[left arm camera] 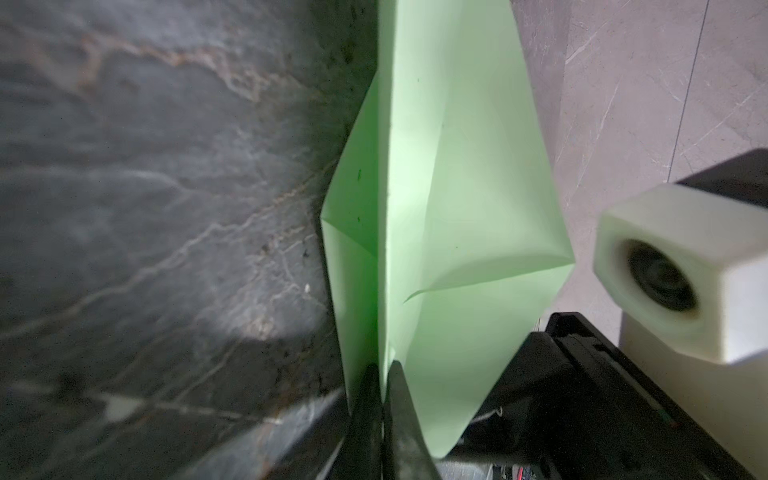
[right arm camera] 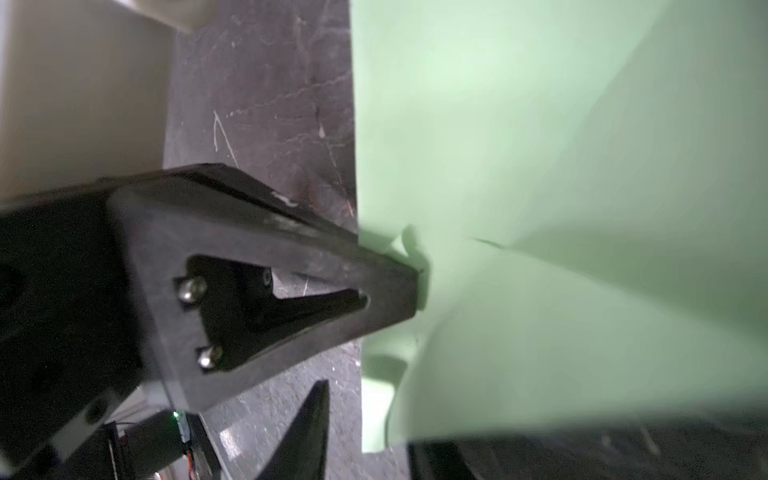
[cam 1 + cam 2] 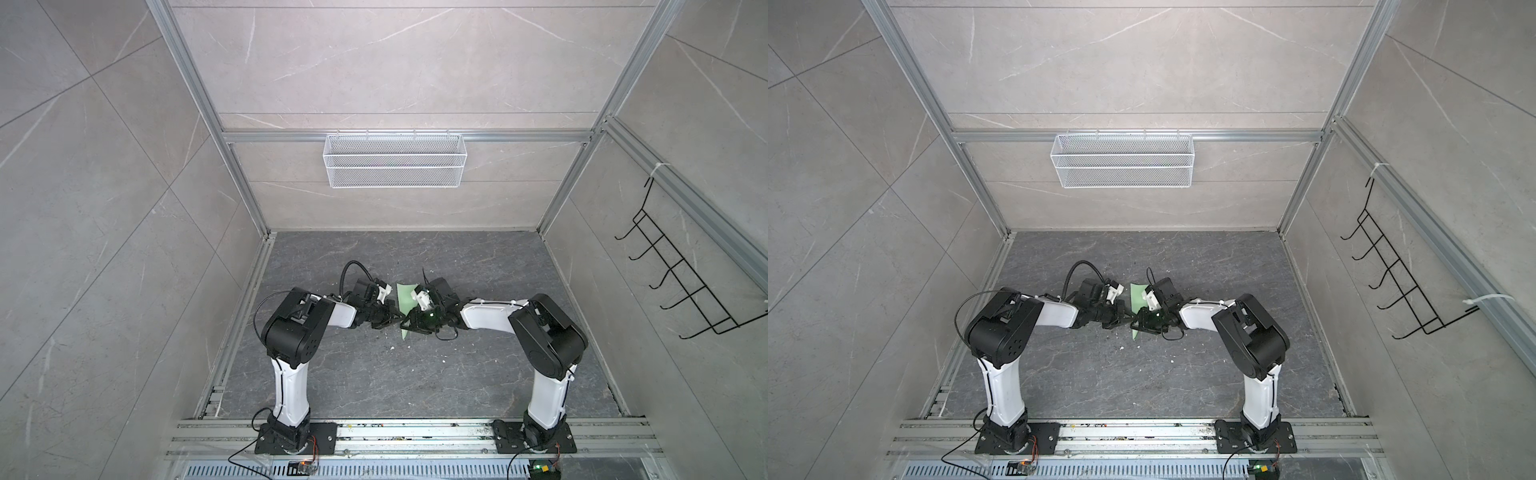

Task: Fold a paper plane with a square sheet of paper (pick it up from the middle)

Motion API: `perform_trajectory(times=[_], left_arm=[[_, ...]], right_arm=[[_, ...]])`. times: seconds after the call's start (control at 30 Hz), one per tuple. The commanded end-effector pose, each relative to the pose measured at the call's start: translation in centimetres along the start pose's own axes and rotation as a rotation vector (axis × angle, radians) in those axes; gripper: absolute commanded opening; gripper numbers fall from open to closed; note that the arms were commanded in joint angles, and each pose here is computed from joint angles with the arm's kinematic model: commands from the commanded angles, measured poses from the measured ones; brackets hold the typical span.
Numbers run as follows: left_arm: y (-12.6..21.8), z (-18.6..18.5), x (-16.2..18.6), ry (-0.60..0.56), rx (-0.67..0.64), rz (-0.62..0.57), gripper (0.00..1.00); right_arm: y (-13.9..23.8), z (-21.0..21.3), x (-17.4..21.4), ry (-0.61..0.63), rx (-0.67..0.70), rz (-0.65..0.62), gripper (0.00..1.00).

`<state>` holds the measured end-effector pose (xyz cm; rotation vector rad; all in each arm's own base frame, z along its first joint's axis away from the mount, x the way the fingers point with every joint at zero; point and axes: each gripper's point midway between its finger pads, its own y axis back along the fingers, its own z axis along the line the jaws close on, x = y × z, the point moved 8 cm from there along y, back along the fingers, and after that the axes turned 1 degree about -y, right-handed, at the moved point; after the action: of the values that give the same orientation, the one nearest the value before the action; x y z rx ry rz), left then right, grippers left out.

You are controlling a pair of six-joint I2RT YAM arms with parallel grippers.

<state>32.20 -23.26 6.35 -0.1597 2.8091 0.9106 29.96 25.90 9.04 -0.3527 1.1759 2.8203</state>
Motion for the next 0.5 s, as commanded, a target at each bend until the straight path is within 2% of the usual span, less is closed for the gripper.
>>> perform_trajectory(times=[0.0,0.23,0.47], left_arm=[[-0.4,4.2,1.6,0.070,-0.168,0.053,0.01],[-0.8,2.6,1.2,-0.038,-0.136,0.120,0.01],[-1.3,2.8,1.0,-0.018,-0.151,0.145,0.01]], right_arm=[[2.6,0.8,-1.1,0.067,-0.033,-0.116,0.44],[5.0,-1.3,-2.1,0.036,-0.129,-0.228,0.45],[3.4,-2.9,-3.0,-0.030,-0.150,-0.220,0.34]])
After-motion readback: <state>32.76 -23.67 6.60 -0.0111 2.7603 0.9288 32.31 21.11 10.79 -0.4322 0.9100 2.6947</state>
